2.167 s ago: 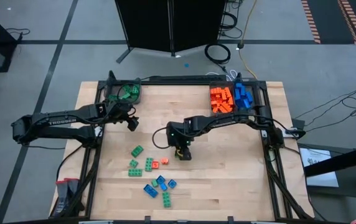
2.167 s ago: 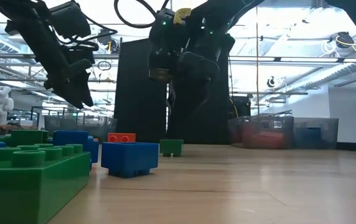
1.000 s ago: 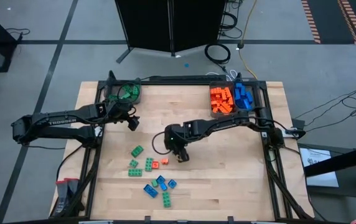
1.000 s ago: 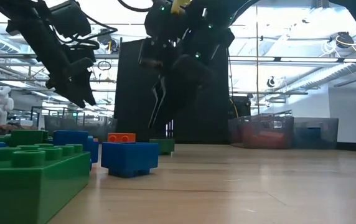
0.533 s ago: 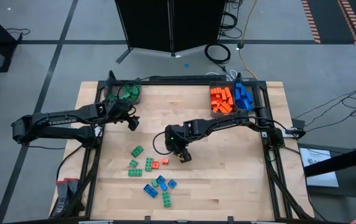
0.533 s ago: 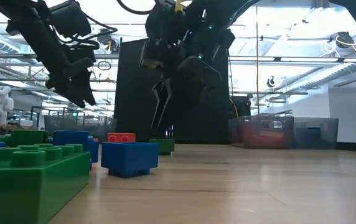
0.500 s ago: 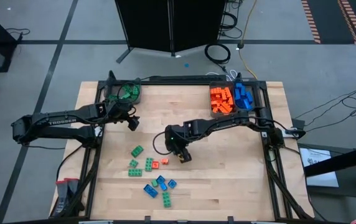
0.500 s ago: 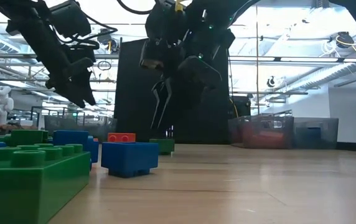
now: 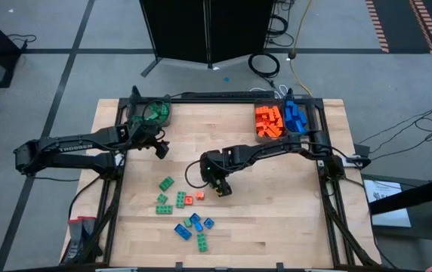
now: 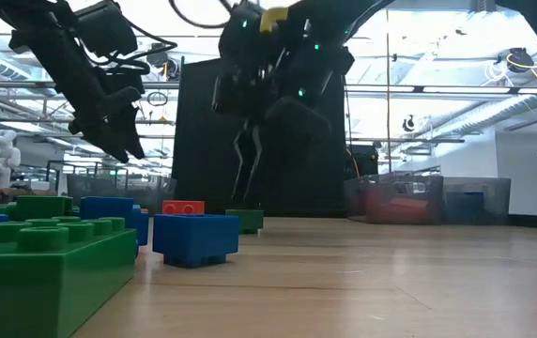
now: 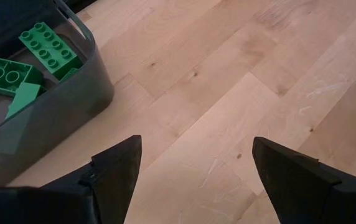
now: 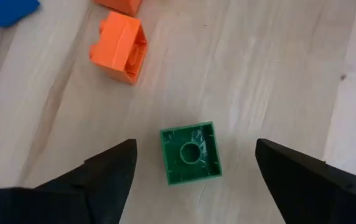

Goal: Sort blocks
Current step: Put the green game piece into the left black bin

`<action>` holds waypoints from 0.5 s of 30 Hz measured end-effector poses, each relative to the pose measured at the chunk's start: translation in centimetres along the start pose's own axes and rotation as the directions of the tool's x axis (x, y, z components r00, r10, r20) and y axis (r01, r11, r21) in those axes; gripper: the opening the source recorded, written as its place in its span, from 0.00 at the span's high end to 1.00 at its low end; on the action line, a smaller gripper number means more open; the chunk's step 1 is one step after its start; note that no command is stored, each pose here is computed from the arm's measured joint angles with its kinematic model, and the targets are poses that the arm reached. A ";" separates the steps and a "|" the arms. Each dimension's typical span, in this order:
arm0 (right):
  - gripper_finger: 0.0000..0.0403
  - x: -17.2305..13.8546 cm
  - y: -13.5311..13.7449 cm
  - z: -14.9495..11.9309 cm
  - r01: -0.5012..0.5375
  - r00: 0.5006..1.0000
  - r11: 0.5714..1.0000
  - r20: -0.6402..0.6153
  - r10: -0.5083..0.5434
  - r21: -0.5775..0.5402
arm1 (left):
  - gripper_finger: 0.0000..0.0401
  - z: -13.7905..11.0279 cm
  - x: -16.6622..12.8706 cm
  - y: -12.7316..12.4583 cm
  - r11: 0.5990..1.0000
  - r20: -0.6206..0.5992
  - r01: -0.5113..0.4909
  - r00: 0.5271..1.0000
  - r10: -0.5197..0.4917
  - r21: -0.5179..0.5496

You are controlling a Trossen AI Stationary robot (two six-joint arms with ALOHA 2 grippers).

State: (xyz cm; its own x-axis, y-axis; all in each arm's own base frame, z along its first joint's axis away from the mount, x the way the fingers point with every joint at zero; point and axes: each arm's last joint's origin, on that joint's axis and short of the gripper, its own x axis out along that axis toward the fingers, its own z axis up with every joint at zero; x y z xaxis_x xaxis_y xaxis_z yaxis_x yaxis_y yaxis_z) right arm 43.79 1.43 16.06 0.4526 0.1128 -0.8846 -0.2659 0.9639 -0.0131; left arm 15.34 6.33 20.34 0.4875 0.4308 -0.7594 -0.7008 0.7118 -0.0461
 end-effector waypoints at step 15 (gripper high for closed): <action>0.39 2.8 -0.1 -1.0 0.002 0.998 1.000 -0.059 0.000 0.031 | 0.24 0.1 0.0 0.0 1.000 0.009 -0.002 1.000 0.002 -0.002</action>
State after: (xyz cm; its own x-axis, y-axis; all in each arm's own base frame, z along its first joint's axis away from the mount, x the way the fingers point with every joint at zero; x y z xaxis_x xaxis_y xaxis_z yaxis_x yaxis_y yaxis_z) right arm 44.24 1.43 13.09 0.4018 0.0981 -0.9104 -0.2382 0.9712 -0.0005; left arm 15.38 6.37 20.39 0.4908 0.4374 -0.7535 -0.7028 0.7099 -0.0457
